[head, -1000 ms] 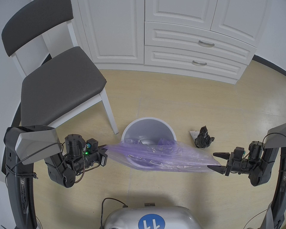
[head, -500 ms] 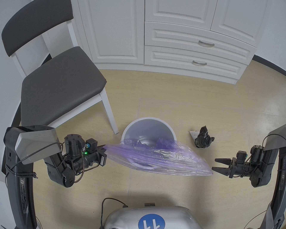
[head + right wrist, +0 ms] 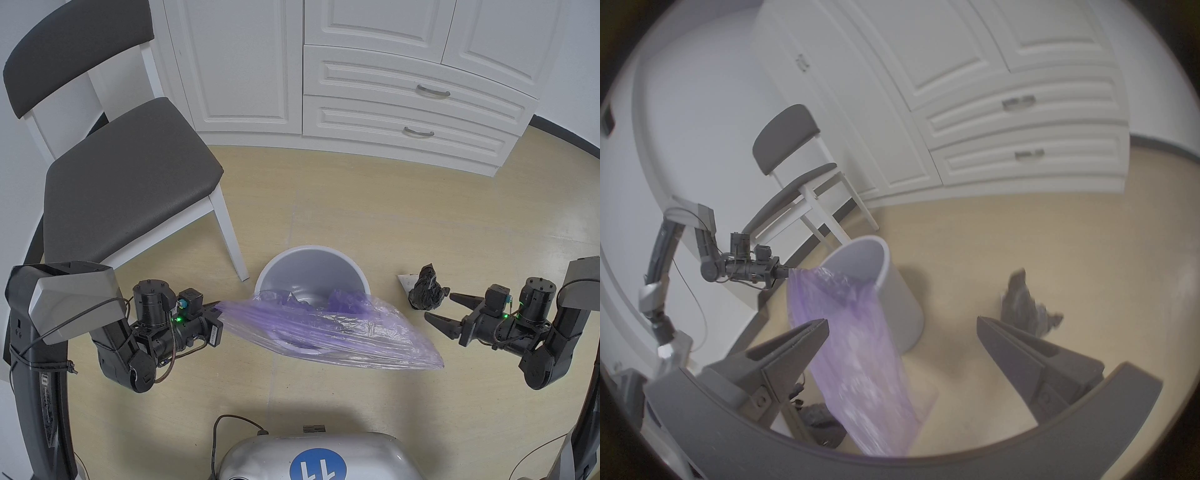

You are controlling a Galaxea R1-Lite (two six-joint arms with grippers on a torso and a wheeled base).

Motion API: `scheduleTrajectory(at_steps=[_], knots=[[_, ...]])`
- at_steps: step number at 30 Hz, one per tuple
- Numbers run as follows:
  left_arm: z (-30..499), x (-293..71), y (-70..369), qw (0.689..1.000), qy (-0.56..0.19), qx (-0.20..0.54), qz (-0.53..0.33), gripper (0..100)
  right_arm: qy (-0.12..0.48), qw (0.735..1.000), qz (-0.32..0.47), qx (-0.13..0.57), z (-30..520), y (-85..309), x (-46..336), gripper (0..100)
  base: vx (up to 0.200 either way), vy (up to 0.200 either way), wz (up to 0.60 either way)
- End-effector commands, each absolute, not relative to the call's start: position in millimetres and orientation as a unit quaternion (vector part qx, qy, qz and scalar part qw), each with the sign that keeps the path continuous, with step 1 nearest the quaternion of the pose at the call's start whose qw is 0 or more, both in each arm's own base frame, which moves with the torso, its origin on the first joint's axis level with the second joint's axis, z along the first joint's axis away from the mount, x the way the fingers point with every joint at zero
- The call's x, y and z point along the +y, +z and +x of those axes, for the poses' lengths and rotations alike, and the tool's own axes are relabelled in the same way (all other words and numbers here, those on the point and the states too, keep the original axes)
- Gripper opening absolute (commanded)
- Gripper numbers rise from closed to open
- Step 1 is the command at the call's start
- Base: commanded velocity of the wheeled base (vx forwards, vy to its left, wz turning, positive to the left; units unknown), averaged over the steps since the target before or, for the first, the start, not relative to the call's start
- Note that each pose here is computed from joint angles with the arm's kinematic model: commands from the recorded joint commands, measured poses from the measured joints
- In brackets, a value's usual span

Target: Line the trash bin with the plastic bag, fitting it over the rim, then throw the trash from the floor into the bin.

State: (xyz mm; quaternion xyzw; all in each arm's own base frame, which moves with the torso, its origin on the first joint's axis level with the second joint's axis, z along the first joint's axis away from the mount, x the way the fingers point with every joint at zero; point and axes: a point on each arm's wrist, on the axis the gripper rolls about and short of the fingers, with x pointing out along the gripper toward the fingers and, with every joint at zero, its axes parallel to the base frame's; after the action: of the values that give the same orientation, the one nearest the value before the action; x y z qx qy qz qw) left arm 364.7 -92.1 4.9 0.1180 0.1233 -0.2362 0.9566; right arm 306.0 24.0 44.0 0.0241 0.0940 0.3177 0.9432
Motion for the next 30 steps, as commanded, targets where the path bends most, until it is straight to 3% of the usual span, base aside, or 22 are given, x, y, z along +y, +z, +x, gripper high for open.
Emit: scheduleTrajectory(at_steps=[1, 2, 6, 11, 15, 16, 20, 21, 25, 30], knots=[[361, -91, 14, 0.958, -0.238, 0.112, 0.116, 0, 0.329, 0.941, -0.067, -0.037, 287, 107, 79, 100, 0.0, 0.0, 0.0], [361, -92, 14, 0.957, -0.239, 0.113, 0.116, 0, 0.269, 0.95, -0.13, -0.093, 299, 122, 96, 100, 0.0, 0.0, 0.0], [360, -92, 16, 0.958, -0.239, 0.111, 0.116, 0, 0.147, 0.971, -0.158, -0.102, 311, 132, 138, 100, 0.0, 0.0, 0.0], [359, -92, 20, 0.958, -0.239, 0.106, 0.116, 0, 0.178, 0.964, -0.168, -0.105, 298, 140, 182, 100, 0.0, 0.0, 0.0], [359, -93, 18, 0.957, -0.242, 0.108, 0.118, 0, 0.189, 0.948, -0.25, -0.051, 271, 138, 219, 100, 0.0, 0.0, 0.0], [358, -93, 16, 0.956, -0.243, 0.111, 0.118, 100, 0.197, 0.938, -0.283, -0.019, 257, 129, 238, 100, 0.0, 0.0, 0.0], [357, -93, 17, 0.956, -0.249, 0.103, 0.115, 100, 0.22, 0.917, -0.332, 0.009, 241, 107, 258, 100, 0.0, 0.0, 0.0], [358, -92, 18, 0.956, -0.254, 0.095, 0.112, 100, 0.235, 0.897, -0.375, 0.017, 236, 92, 264, 100, 0.0, 0.0, 0.0], [358, -92, 20, 0.956, -0.257, 0.089, 0.11, 100, 0.249, 0.863, -0.437, 0.039, 233, 65, 263, 100, 0.0, 0.0, 0.0], [359, -92, 20, 0.956, -0.257, 0.088, 0.11, 100, 0.257, 0.85, -0.456, 0.062, 234, 44, 264, 100, 0.0, 0.0, 0.0]])
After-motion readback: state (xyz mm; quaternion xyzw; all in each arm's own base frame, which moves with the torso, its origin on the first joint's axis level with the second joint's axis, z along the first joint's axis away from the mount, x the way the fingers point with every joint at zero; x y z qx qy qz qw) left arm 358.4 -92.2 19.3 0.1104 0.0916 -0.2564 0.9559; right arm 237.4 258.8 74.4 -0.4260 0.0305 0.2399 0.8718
